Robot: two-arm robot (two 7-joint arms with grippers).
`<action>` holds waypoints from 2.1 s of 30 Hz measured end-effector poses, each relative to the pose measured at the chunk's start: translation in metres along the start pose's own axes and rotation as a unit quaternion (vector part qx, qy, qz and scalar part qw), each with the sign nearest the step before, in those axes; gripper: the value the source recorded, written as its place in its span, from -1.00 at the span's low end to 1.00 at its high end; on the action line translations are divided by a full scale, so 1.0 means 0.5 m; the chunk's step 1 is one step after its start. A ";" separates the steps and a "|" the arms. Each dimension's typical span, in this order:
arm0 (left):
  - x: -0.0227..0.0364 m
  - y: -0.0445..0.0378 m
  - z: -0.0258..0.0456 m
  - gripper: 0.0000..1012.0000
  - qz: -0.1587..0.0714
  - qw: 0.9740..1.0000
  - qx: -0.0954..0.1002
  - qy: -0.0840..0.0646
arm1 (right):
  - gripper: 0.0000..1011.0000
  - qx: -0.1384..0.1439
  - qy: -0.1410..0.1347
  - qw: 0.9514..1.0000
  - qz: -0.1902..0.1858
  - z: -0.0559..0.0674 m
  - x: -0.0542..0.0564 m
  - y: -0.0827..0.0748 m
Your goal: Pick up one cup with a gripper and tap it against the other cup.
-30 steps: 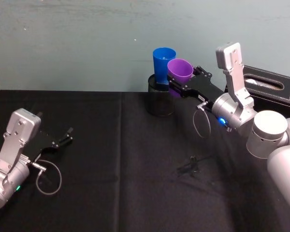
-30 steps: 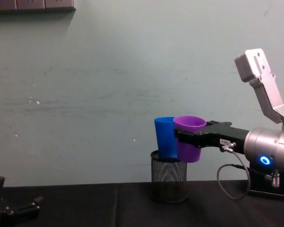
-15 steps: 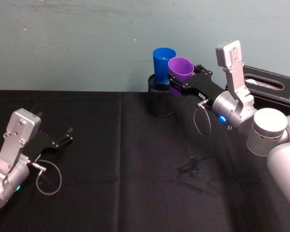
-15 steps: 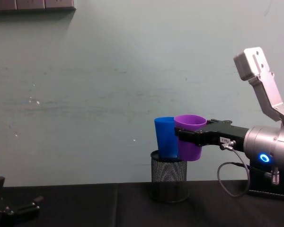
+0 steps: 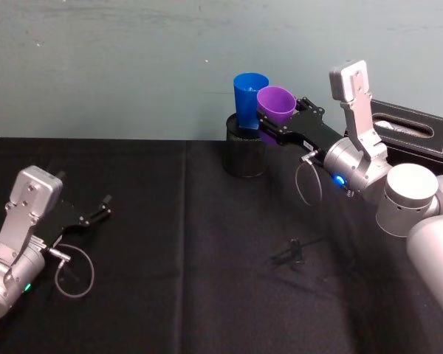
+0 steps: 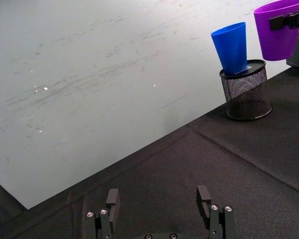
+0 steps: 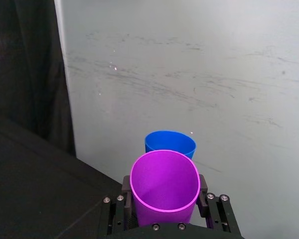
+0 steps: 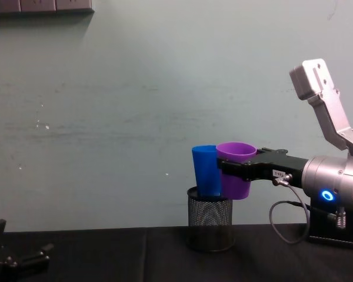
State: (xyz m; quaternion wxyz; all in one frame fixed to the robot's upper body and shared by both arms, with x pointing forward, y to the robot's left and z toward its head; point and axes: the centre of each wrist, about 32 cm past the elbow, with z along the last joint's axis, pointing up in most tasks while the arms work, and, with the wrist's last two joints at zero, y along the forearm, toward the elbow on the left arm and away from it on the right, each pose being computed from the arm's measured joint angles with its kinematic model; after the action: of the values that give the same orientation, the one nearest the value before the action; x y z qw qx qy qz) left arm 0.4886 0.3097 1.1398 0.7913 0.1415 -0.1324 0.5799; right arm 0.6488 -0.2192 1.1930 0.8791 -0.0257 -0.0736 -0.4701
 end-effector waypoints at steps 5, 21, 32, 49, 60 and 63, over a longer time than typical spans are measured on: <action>0.000 0.000 0.000 1.00 0.000 1.000 0.000 0.000 | 0.45 0.000 -0.001 1.000 0.000 0.000 0.001 0.002; 0.000 0.000 0.000 1.00 0.000 1.000 0.000 0.000 | 0.45 0.001 -0.006 1.000 0.003 0.005 0.007 0.012; 0.000 0.000 0.000 1.00 0.000 1.000 0.000 0.000 | 0.45 0.002 -0.007 1.000 0.002 0.007 0.013 0.018; 0.000 0.000 0.000 1.00 0.000 1.000 0.000 0.000 | 0.45 0.005 -0.007 1.000 0.006 0.012 0.016 0.029; 0.000 0.000 0.000 1.00 0.000 1.000 0.000 0.000 | 0.45 0.005 -0.008 1.000 0.007 0.012 0.018 0.035; 0.000 0.000 0.000 1.00 0.000 1.000 0.000 0.000 | 0.45 0.005 -0.008 1.000 0.008 0.012 0.018 0.036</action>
State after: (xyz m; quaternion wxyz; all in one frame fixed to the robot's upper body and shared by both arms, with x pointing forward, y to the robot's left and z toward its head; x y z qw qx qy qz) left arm 0.4886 0.3097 1.1398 0.7913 0.1415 -0.1324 0.5800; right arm 0.6681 -0.2157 1.2007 0.8824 -0.0260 -0.0832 -0.4623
